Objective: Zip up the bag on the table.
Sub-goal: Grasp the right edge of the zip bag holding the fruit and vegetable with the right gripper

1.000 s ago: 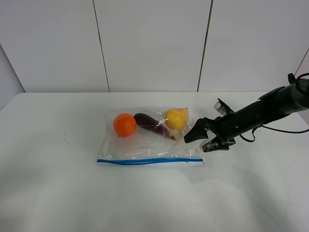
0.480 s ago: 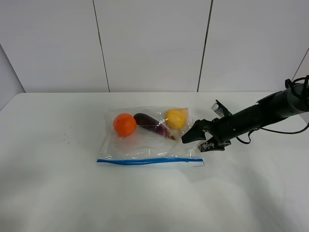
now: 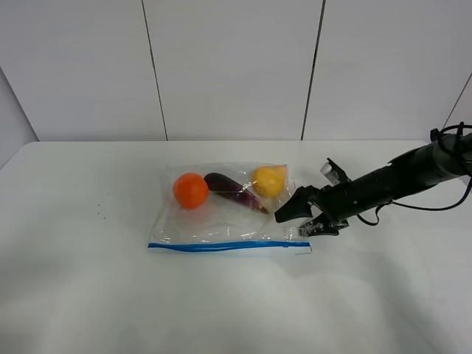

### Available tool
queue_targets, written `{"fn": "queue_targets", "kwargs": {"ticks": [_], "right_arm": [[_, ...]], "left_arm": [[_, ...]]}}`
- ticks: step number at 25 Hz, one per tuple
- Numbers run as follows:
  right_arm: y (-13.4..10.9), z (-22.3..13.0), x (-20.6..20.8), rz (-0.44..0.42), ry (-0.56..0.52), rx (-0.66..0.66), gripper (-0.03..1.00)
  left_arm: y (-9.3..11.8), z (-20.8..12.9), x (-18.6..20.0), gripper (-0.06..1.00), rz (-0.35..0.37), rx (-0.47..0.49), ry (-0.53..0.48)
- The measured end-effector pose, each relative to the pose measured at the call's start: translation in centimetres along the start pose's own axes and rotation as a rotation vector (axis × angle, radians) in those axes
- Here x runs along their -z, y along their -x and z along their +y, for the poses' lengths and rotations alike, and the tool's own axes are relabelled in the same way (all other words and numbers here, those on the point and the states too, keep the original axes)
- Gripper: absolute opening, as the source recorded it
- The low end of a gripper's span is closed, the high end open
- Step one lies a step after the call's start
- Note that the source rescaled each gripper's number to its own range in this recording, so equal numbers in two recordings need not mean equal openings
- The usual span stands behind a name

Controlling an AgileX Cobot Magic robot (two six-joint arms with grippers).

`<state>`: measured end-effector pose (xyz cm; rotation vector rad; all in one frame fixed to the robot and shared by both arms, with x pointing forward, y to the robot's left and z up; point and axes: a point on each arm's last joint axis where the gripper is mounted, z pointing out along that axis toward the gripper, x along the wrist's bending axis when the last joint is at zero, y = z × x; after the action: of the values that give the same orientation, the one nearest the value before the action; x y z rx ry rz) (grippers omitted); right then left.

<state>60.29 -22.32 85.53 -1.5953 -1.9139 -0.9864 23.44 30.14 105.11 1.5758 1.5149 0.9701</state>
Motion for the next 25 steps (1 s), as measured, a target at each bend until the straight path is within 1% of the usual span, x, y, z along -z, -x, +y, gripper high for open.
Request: {"fn": "queue_targets", "kwargs": {"ticks": [2, 5, 10, 16, 25], "right_arm": [[-0.02, -0.09, -0.24, 0.034, -0.005, -0.002, 1.00], [0.08, -0.12, -0.40, 0.043, -0.004, -0.002, 1.00], [0.23, -0.25, -0.42, 0.042, -0.014, 0.003, 0.86], [0.18, -0.45, -0.43, 0.050, -0.035, 0.011, 0.81], [0.18, -0.45, -0.43, 0.050, -0.035, 0.011, 0.62]], "left_arm": [[0.00, 0.00, 0.00, 0.93, 0.000, 0.000, 0.000], [0.00, 0.00, 0.00, 0.93, 0.000, 0.000, 0.000], [0.00, 0.00, 0.00, 0.93, 0.000, 0.000, 0.000], [0.00, 0.00, 0.00, 0.93, 0.000, 0.000, 0.000], [0.00, 0.00, 0.00, 0.93, 0.000, 0.000, 0.000]]}}
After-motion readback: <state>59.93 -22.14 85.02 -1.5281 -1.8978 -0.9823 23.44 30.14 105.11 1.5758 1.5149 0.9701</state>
